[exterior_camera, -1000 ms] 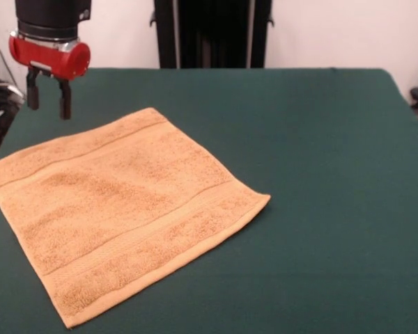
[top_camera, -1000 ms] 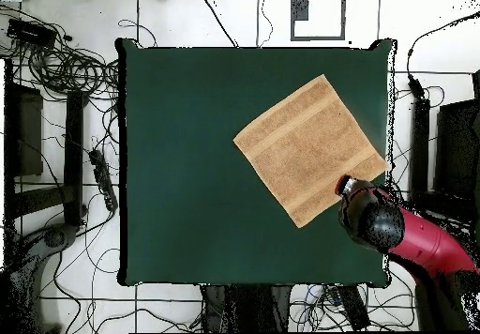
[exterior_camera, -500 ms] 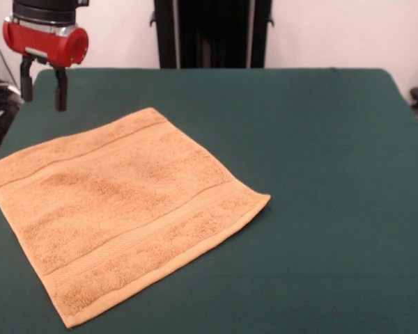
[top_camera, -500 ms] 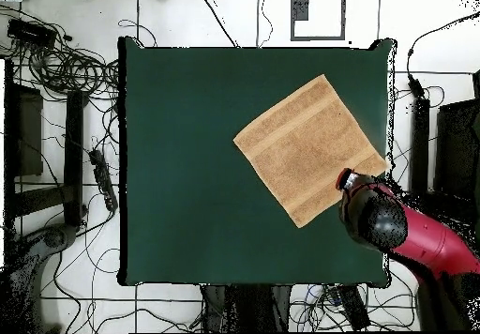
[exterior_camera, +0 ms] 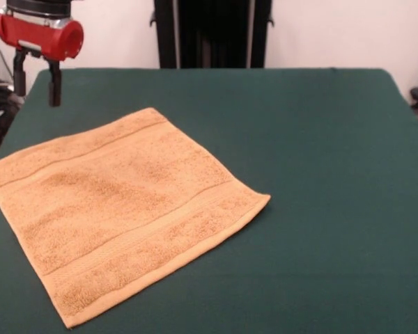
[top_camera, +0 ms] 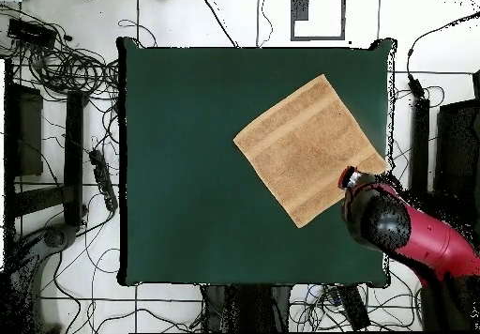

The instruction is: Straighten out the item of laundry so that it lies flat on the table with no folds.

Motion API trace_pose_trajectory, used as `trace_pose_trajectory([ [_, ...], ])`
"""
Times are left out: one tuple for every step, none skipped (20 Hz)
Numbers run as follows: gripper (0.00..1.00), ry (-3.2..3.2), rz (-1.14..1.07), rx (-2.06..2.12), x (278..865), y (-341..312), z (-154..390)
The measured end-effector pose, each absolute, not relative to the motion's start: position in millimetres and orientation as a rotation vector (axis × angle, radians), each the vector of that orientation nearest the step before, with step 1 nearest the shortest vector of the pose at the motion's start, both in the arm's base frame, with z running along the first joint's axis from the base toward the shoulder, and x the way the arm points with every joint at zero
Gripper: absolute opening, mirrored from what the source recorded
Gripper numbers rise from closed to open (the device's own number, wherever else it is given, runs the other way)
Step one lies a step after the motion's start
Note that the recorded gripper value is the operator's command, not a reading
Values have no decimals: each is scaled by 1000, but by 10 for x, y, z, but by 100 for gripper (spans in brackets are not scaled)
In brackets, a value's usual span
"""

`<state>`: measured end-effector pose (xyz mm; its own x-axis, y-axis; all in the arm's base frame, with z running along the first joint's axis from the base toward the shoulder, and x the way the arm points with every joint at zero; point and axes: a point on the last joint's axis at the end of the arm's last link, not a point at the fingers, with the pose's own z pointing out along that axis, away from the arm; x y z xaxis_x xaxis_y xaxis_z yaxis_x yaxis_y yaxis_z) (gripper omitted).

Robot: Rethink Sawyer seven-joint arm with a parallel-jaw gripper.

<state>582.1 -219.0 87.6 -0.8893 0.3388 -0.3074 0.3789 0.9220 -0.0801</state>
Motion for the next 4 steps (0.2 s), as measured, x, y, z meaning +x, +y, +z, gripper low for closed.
trace_pose_trajectory([
  [100, 2792, -199, 533, 5822, -2189, 877],
  [100, 2792, -199, 532, 5825, -2186, 881],
  [100, 2792, -199, 531, 5826, -2185, 884],
  [100, 2793, -199, 531, 5826, -2183, 886],
])
